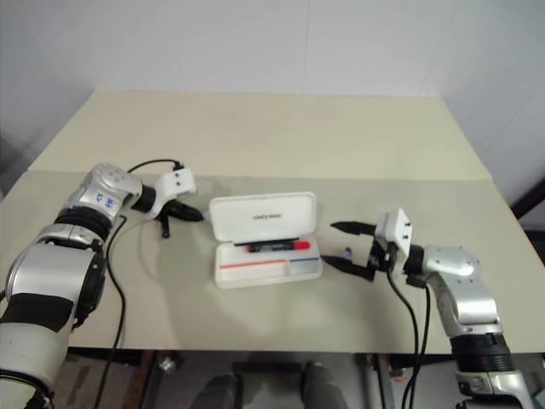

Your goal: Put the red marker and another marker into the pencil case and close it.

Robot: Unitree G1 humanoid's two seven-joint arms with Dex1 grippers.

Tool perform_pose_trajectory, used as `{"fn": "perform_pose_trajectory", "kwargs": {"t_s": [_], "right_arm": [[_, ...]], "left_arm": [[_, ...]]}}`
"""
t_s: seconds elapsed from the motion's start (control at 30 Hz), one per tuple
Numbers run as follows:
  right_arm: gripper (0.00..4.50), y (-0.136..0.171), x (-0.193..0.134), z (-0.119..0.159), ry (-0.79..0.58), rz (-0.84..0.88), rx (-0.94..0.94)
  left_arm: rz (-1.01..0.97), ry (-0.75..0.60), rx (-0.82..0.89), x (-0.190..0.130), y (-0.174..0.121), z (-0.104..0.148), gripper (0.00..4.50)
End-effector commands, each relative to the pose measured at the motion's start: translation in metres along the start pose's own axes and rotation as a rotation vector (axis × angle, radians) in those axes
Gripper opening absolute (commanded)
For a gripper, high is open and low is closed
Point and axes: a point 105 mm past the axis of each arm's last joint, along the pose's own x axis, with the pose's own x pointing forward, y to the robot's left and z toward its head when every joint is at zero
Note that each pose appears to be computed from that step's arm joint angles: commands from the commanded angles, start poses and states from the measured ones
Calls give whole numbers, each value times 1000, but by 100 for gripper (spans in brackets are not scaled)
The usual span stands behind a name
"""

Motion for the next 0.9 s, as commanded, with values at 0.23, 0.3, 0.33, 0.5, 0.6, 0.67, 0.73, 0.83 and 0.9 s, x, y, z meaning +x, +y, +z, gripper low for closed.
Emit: {"fn": "perform_pose_trajectory", "kwargs": {"t_s": [0.23, 0.3, 0.33, 0.5, 0.6, 0.67, 0.73, 0.83, 0.9], "right_arm": [[450, -6, -5, 11, -35, -30, -34], [450, -6, -5, 11, -34, -29, -34], [450, -6, -5, 11, -33, -29, -34], [450, -10, -2, 12, -32, -22, -35], [450, -12, 0, 13, -32, -14, -36], [450, -13, 1, 13, -32, -7, -36], [450, -13, 2, 14, -33, -3, -37], [450, -15, 3, 14, -34, 3, -37], [450, -15, 5, 14, -36, 7, -37]], "left_arm": [[201, -1, 41, -33, 28, -5, 2], [238, -6, 47, -40, 33, -6, 2], [256, -5, 49, -44, 36, -7, 2], [365, -37, 72, -68, 50, -4, 2], [418, -84, 80, -81, 56, 1, 2], [440, -108, 83, -89, 58, 3, 2], [451, -120, 93, -93, 59, 5, 2], [485, -153, 96, -104, 63, 10, 2], [515, -181, 92, -112, 67, 15, 2]]}}
